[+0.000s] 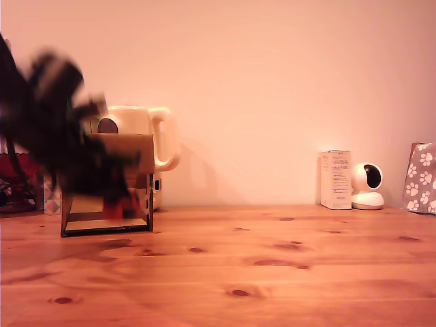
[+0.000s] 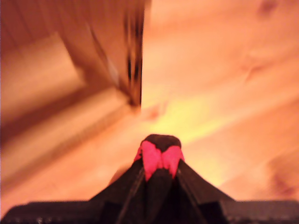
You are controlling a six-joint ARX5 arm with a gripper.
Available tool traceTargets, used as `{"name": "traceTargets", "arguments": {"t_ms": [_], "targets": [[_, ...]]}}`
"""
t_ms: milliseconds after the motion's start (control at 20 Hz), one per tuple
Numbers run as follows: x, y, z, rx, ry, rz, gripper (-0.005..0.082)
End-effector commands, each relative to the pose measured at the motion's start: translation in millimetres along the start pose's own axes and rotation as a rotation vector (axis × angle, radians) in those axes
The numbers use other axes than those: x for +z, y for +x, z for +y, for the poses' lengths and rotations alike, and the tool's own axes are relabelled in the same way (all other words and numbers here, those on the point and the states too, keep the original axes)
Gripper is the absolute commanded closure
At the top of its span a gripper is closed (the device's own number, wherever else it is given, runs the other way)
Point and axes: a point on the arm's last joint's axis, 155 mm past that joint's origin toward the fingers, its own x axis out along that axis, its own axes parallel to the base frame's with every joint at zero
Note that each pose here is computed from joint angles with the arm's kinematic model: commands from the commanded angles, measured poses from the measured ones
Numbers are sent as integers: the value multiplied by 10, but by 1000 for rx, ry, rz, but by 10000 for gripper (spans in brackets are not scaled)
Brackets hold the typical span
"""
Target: Drop the footbag into the cardboard dice tower
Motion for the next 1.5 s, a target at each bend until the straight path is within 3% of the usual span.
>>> {"name": "traceTargets", "arguments": {"t_ms": [0, 250, 600, 750, 1050, 1250, 1450], "targets": [[73, -101, -26, -3, 6, -10, 658], [451, -472, -97, -6, 18, -92, 658], [1084, -847, -48, 31, 52, -312, 658], [1252, -910, 33, 67, 89, -363, 658], [1584, -1048, 253, 125, 110, -449, 658], [1802, -1057, 397, 131, 107, -465, 658], [1962, -888, 519, 122, 102, -442, 658]]}}
